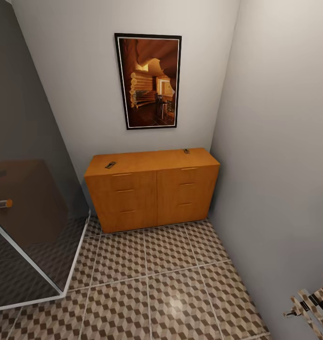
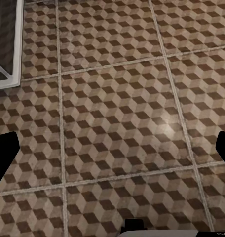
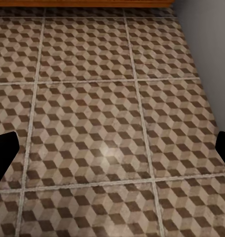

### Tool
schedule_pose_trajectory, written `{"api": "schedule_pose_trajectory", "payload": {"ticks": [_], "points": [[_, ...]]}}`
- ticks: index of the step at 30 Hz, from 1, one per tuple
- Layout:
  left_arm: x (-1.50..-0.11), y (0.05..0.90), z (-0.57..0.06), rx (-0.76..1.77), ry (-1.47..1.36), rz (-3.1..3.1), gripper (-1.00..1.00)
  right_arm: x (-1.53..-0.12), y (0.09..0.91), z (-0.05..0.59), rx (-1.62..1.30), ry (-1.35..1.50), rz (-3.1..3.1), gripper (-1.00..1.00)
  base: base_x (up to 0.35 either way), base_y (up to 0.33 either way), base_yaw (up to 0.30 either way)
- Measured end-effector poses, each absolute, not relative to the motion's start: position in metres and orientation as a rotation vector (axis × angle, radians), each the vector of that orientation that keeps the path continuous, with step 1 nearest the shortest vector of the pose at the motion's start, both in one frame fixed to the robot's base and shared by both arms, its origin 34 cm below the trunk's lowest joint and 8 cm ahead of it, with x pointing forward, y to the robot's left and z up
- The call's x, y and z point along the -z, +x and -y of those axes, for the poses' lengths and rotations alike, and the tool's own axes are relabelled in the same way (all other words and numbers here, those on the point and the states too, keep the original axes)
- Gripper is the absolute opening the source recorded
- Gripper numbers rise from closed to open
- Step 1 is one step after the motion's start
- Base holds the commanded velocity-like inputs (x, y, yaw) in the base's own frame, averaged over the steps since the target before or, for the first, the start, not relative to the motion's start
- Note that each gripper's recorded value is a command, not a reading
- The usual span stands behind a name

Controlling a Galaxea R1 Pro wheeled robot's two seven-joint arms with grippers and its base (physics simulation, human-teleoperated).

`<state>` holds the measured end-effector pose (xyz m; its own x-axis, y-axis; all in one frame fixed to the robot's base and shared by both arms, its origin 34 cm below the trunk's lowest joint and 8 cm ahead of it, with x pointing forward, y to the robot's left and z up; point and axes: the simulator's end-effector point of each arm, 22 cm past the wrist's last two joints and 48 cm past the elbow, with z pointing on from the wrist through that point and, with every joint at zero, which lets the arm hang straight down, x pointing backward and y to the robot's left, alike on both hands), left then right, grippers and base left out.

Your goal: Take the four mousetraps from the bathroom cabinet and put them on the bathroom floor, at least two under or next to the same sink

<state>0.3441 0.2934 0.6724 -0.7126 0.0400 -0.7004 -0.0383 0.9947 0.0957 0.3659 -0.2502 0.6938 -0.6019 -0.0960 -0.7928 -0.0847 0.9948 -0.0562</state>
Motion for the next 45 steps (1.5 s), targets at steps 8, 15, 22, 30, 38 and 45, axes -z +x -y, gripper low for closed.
{"api": "schedule_pose_trajectory", "payload": {"ticks": [8,15,22,30,38,45], "points": [[-0.672,0.344,-0.293,-0.132,0.001,-2.36,1.0,-0.694,0.366,0.249,0.016,-0.122,-2.217,1.0,0.0,0.0,0.026],[-0.672,0.344,-0.293,-0.132,0.001,-2.362,1.0,-0.694,0.366,0.239,0.001,-0.112,-2.218,1.0,0.0,0.0,0.228],[-0.671,0.342,-0.293,-0.132,0.002,-2.365,1.0,-0.693,0.365,0.237,-0.002,-0.111,-2.221,1.0,0.001,-0.003,0.259],[-0.671,0.341,-0.293,-0.132,0.002,-2.368,1.0,-0.693,0.364,0.237,-0.003,-0.113,-2.224,1.0,0.1,-0.12,0.131],[-0.671,0.341,-0.293,-0.132,0.002,-2.369,1.0,-0.693,0.364,0.237,-0.004,-0.113,-2.224,1.0,0.211,-0.208,0.015],[-0.671,0.341,-0.293,-0.132,0.002,-2.369,1.0,-0.692,0.364,0.237,-0.004,-0.112,-2.225,1.0,0.23,-0.217,0.002]]}}
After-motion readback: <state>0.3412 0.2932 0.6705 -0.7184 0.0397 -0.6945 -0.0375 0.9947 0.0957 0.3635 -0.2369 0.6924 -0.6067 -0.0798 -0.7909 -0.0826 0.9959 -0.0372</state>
